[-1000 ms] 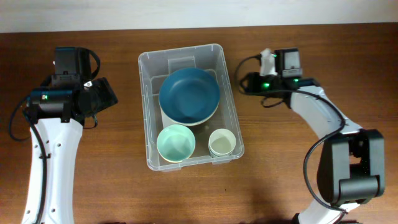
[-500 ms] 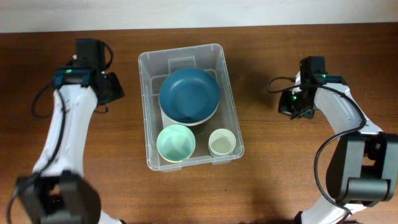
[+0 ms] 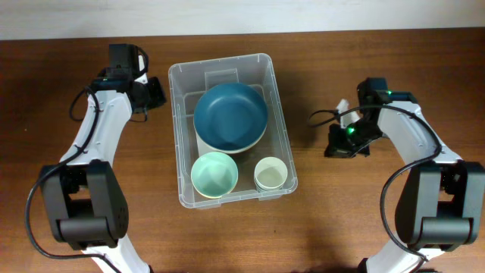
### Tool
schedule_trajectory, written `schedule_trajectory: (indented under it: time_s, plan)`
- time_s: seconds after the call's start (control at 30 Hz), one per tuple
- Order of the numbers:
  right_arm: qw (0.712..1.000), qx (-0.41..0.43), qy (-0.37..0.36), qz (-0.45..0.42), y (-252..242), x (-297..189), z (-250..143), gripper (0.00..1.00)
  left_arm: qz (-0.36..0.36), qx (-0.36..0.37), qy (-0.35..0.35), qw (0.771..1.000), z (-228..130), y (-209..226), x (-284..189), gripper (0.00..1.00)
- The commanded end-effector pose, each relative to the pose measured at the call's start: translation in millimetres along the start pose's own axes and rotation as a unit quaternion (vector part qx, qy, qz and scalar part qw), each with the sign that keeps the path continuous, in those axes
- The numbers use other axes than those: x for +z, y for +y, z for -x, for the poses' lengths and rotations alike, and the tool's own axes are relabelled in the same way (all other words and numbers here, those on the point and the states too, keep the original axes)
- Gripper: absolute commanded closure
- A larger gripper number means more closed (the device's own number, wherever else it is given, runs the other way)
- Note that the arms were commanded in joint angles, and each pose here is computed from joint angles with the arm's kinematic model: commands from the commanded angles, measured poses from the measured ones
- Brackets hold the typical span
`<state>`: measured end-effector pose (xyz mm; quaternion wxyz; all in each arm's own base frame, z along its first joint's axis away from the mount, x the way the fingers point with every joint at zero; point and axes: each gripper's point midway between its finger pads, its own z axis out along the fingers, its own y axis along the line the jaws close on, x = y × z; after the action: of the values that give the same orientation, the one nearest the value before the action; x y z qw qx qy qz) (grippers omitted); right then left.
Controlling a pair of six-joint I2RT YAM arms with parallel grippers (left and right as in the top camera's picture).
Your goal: Pack container
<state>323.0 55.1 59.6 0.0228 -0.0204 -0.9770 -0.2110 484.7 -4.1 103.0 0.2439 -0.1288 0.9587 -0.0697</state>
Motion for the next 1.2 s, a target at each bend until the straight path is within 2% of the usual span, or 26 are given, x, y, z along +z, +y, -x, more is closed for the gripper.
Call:
schedule_trajectory:
  time_s: [0.0,0.3,0.8,0.87,0.97,1.17]
  plan:
    - [0.995,-0.080,0.008,0.058,33.7,-1.5,-6.0,0.96,-0.055,0.017,0.014,0.998,-5.7,-22.7,6.8,0.74]
    - [0.987,-0.146,0.040,0.059,61.3,11.2,-22.1,0.96,-0.079,0.059,0.016,0.995,-12.5,-50.8,7.0,0.73]
    - [0.987,-0.147,0.039,0.058,61.5,11.4,-21.7,0.96,-0.084,0.068,0.018,0.994,-16.1,-59.5,7.0,0.73]
    - [0.987,-0.149,0.035,0.056,61.0,11.7,-19.6,0.95,-0.081,0.066,0.017,0.994,-14.9,-56.6,7.0,0.63]
    - [0.989,-0.144,0.017,0.023,51.9,11.1,-8.0,0.88,-0.066,0.058,0.012,0.996,-9.3,-44.8,6.1,0.41]
    - [0.985,-0.071,-0.069,-0.138,13.7,-21.6,42.0,0.87,-0.038,0.037,0.008,0.999,6.3,-19.9,-8.3,0.23]
